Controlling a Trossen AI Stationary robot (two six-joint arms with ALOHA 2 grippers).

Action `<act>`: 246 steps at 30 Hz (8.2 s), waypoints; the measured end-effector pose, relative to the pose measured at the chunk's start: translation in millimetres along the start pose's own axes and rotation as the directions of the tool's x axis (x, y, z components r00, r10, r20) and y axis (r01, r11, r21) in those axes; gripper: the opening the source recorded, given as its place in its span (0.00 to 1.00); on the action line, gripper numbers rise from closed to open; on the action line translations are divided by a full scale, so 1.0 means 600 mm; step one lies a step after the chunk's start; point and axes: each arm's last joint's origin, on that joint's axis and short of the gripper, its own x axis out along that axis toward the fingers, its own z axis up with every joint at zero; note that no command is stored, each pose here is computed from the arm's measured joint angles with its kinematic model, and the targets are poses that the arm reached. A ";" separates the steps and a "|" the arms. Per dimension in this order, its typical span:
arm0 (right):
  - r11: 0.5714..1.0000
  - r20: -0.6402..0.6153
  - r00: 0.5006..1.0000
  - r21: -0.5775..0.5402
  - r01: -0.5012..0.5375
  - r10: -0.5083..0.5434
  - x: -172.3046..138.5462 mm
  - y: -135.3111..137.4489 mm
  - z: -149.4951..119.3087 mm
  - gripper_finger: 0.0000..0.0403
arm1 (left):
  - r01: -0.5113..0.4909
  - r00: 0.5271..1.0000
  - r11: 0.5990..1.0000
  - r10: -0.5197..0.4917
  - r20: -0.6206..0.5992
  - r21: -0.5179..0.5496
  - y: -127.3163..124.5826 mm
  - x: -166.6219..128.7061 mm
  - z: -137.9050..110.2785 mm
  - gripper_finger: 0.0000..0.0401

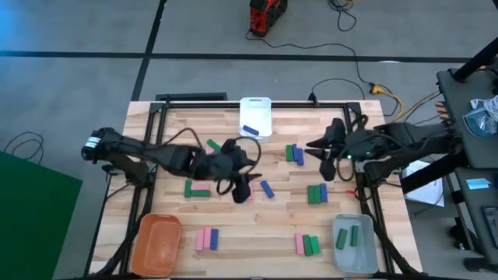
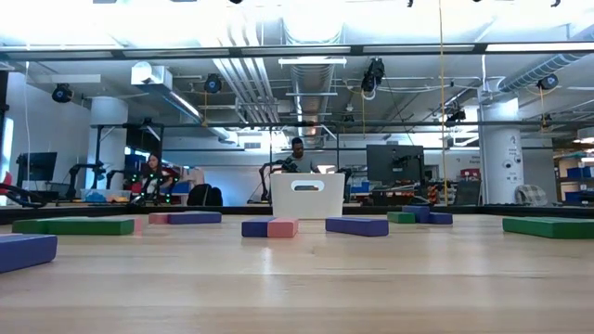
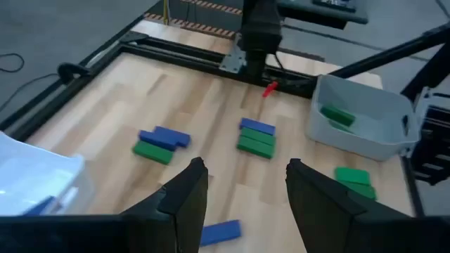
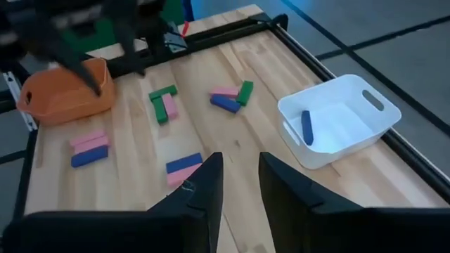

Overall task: Sort blocks
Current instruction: Put the pink block into the orange bin

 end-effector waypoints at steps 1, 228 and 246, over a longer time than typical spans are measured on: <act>1.000 0.005 1.000 -0.006 -0.002 0.002 -0.004 -0.002 -0.001 0.19 | 0.008 1.000 1.000 -0.008 -0.008 0.004 -0.010 0.002 -0.006 0.43; 0.968 -0.112 0.975 0.142 0.205 -0.190 0.050 -0.028 -0.097 0.33 | 0.213 0.973 0.956 -0.226 0.043 0.203 -0.254 0.404 -0.360 0.85; 0.973 -0.113 0.977 0.124 0.195 -0.181 0.051 -0.027 -0.097 0.33 | 0.171 0.964 0.935 -0.093 -0.251 0.310 -0.237 0.312 -0.270 0.83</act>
